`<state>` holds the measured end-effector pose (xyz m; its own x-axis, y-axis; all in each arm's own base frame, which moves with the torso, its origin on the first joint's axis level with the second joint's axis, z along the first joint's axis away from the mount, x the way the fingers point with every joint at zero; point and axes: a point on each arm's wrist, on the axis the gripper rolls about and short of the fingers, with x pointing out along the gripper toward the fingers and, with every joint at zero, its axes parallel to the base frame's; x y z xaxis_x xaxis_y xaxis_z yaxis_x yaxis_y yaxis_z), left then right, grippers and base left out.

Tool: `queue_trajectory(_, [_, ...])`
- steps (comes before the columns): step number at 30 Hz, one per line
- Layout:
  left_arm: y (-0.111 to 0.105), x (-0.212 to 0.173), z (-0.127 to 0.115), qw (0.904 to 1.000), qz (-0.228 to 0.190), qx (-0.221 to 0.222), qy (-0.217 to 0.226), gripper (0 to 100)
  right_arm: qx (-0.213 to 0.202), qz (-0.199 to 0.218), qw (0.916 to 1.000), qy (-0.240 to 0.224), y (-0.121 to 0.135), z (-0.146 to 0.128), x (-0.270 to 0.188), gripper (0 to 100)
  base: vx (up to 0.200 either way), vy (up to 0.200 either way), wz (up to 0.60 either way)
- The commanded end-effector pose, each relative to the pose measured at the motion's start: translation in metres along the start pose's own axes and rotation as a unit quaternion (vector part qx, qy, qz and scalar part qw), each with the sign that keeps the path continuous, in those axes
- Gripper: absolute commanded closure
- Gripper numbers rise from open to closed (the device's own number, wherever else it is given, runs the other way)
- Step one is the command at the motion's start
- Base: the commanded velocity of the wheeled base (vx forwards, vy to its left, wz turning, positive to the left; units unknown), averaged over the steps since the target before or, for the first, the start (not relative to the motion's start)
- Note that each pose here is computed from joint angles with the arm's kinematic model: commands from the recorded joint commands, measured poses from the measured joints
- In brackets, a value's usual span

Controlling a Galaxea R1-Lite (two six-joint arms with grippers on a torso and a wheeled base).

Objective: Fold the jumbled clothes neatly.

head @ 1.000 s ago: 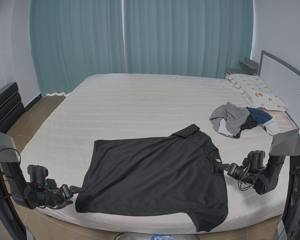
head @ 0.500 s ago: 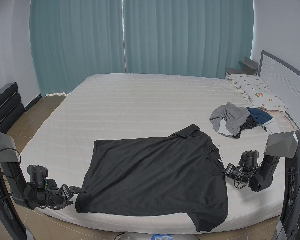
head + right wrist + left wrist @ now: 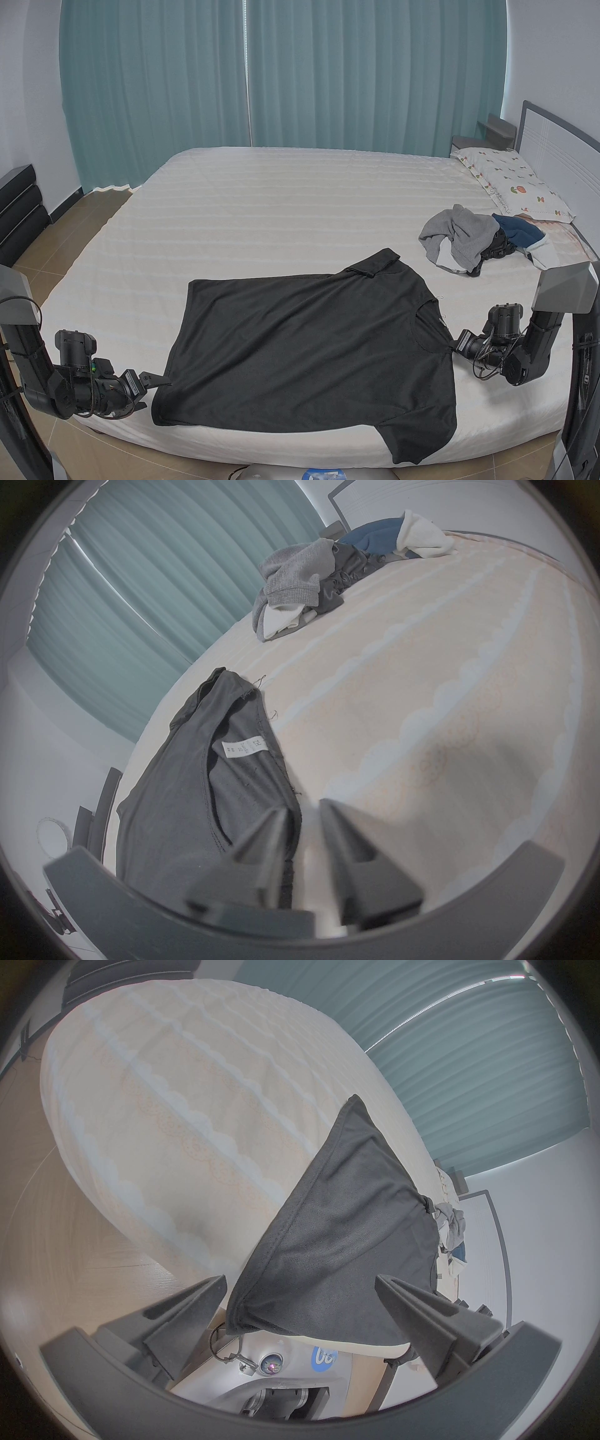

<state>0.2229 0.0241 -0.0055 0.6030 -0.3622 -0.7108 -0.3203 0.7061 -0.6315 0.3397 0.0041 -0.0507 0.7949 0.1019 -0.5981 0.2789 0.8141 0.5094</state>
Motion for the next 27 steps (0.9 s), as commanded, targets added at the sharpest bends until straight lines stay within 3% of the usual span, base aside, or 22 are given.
queue_trajectory(1, [0.000, 0.000, 0.000, 1.0000, 0.001, -0.001, 0.000, 0, -0.001, 0.009, 0.9999, -0.012, 0.005, 0.007, -0.004, 0, 0.000, 0.000, 0.00])
queue_trajectory(8, [0.000, 0.000, 0.000, 1.0000, 0.001, -0.001, 0.000, 0, -0.003, 0.046, 0.9963, -0.072, 0.025, 0.047, -0.006, 0, 0.000, 0.000, 0.00])
queue_trajectory(13, [0.000, 0.000, 0.001, 1.0000, 0.000, 0.000, -0.001, 0, -0.003, 0.045, 0.9971, -0.062, 0.035, 0.062, 0.021, 0, 0.000, 0.000, 0.00])
queue_trajectory(20, [0.000, 0.000, 0.001, 1.0000, 0.000, 0.000, -0.001, 0, -0.005, 0.037, 0.9983, -0.044, 0.036, 0.064, 0.073, 0, 0.000, 0.000, 0.00])
queue_trajectory(27, [0.000, 0.000, 0.001, 1.0000, 0.000, 0.000, -0.001, 0, -0.015, 0.056, 0.9975, -0.041, 0.051, 0.056, 0.112, 0, 0.000, 0.000, 0.00])
